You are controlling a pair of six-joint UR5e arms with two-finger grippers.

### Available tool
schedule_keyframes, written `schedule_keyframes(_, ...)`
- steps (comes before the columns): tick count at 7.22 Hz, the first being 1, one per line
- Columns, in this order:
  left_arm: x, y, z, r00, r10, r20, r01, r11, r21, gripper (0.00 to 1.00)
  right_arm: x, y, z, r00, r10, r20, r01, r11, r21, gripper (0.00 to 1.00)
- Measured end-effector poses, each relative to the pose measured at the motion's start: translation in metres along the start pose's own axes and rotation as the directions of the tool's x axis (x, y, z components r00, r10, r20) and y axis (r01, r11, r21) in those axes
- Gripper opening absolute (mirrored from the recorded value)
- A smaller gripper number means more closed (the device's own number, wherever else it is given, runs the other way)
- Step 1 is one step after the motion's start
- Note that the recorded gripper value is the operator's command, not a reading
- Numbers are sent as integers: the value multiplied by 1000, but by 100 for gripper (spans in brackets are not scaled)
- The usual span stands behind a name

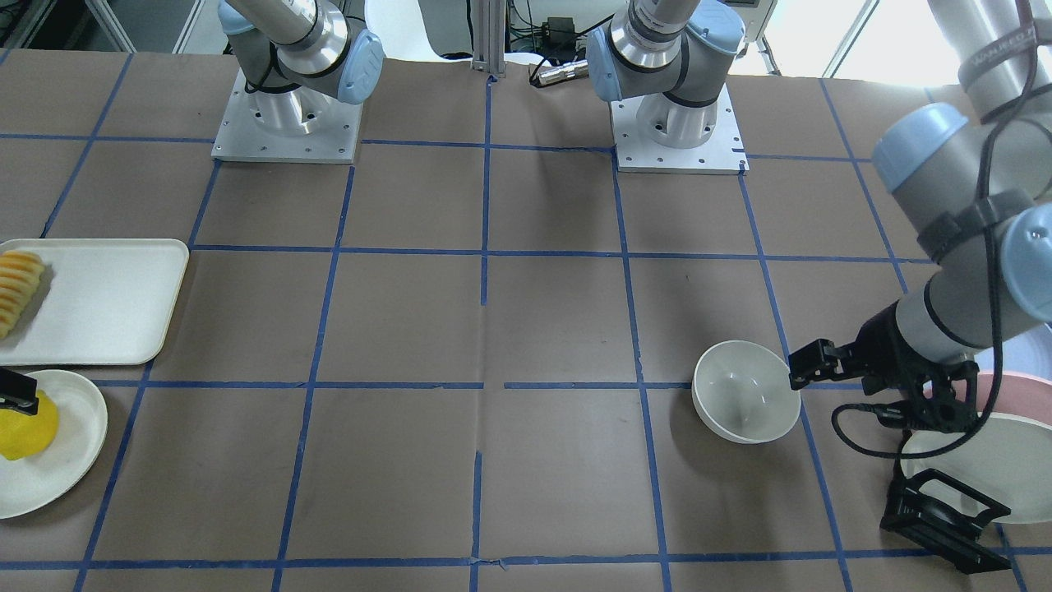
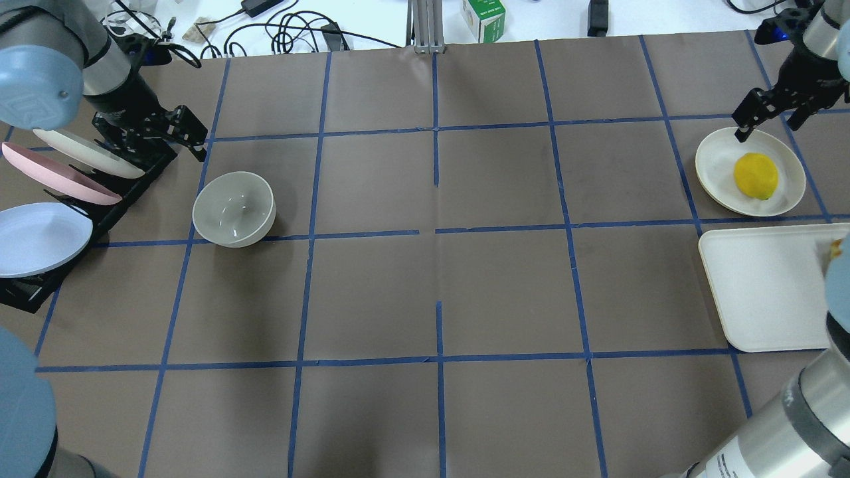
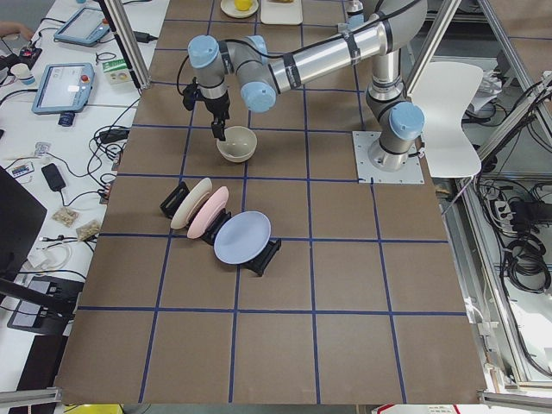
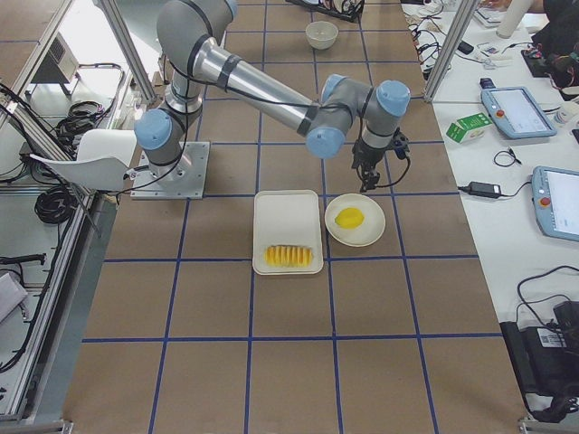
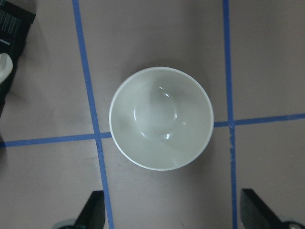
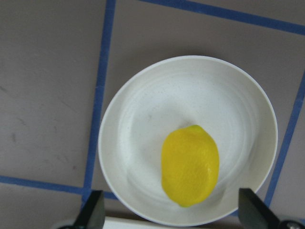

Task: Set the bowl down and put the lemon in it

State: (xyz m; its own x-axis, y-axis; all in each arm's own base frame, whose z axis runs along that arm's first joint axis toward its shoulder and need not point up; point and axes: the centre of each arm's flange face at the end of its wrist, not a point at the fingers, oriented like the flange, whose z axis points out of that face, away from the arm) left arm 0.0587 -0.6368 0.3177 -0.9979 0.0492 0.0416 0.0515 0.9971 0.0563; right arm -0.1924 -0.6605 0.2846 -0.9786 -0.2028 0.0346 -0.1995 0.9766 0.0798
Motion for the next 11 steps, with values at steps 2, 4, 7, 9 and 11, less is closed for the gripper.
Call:
schedule_keyframes(2, -22, -9, 56, 999, -9, -45, 7, 1000, -29, 100, 21, -5, 51, 999, -45, 26, 45, 999, -25, 87)
schedule_keyframes(4, -26, 0, 91, 998, -13, -68, 9, 998, -58, 100, 25, -7, 77, 995, -84, 46, 87, 995, -50, 50)
schedule_keyframes(7, -29, 12, 109, 996, -26, -83, 19, 996, -87, 55, 25, -7, 82, 994, -99, 55, 103, 992, -68, 17)
schedule_keyframes(9, -29, 15, 117, 996, -25, -85, 18, 996, -87, 0, 26, -4, 51, 995, -91, 42, 93, 994, -50, 18)
schedule_keyframes(11, -29, 16, 116, 996, -26, -86, 20, 997, -77, 0, 15, 7, -6, 998, -54, 18, 54, 998, -16, 18)
